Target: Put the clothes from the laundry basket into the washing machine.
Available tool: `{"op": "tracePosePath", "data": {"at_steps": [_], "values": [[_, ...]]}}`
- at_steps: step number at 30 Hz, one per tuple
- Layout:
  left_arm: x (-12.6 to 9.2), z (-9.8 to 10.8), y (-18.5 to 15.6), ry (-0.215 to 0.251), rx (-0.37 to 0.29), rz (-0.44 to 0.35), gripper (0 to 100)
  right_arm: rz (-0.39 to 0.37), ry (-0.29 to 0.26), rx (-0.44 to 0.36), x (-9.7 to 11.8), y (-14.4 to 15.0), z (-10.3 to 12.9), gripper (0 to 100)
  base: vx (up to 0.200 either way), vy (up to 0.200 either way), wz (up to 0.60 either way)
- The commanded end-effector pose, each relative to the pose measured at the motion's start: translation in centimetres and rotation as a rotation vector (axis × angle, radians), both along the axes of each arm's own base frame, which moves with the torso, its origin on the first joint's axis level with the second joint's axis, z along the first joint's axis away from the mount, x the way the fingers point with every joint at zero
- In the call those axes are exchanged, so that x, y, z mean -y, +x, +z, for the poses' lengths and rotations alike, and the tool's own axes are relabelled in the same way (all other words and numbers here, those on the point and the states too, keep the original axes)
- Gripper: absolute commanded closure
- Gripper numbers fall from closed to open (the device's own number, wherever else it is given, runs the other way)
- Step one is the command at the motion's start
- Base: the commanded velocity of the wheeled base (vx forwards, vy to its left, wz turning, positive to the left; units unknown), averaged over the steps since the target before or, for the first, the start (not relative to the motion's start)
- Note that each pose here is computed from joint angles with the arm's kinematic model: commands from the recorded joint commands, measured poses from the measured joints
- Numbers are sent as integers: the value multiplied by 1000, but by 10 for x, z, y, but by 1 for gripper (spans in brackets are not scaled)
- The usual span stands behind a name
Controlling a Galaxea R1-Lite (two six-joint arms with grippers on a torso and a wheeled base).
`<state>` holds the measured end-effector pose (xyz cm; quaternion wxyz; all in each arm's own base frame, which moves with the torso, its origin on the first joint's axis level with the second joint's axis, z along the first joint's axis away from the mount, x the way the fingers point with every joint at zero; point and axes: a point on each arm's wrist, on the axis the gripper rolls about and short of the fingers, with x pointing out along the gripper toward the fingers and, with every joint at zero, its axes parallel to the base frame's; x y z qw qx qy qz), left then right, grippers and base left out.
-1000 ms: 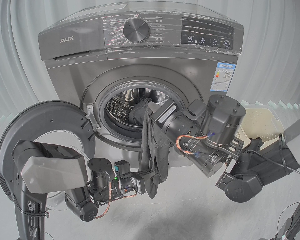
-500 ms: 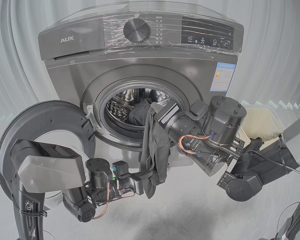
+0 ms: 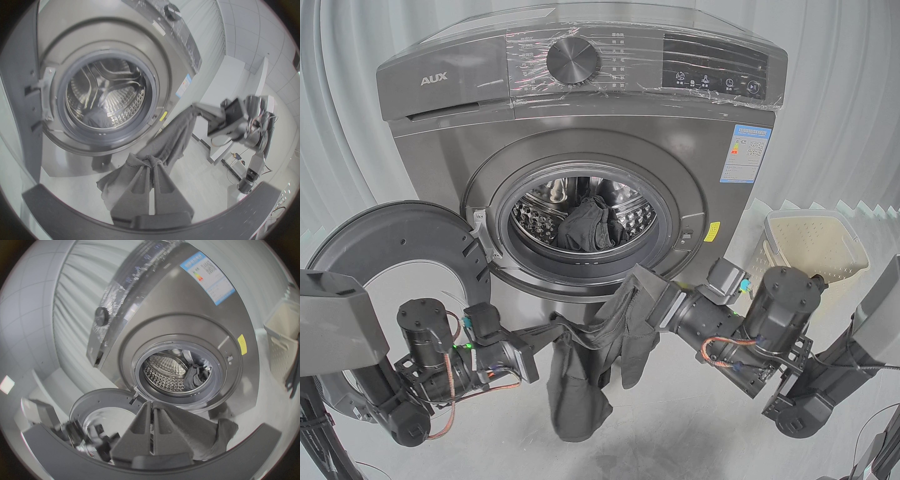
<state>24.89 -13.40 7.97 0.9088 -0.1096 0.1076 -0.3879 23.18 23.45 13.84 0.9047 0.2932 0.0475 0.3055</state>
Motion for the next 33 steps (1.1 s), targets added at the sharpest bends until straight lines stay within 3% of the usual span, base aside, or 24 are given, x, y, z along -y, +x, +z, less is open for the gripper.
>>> {"op": "tracePosePath", "data": {"at_steps": [1,4,12,25,33], "values": [[-35,37,-19,-41,106,58,100,21,-201,-7,17,-7,-50,100,0,0,0],[-42,53,-15,-75,169,87,100,19,-249,-16,25,-5,-57,100,0,0,0],[-51,80,-18,-123,268,109,100,-5,-242,19,30,1,-48,100,0,0,0],[-57,101,-29,-153,351,121,100,-33,-120,163,23,3,-1,100,0,0,0],[-60,105,-32,-157,366,130,100,-44,-87,227,26,-1,20,100,0,0,0]]}}
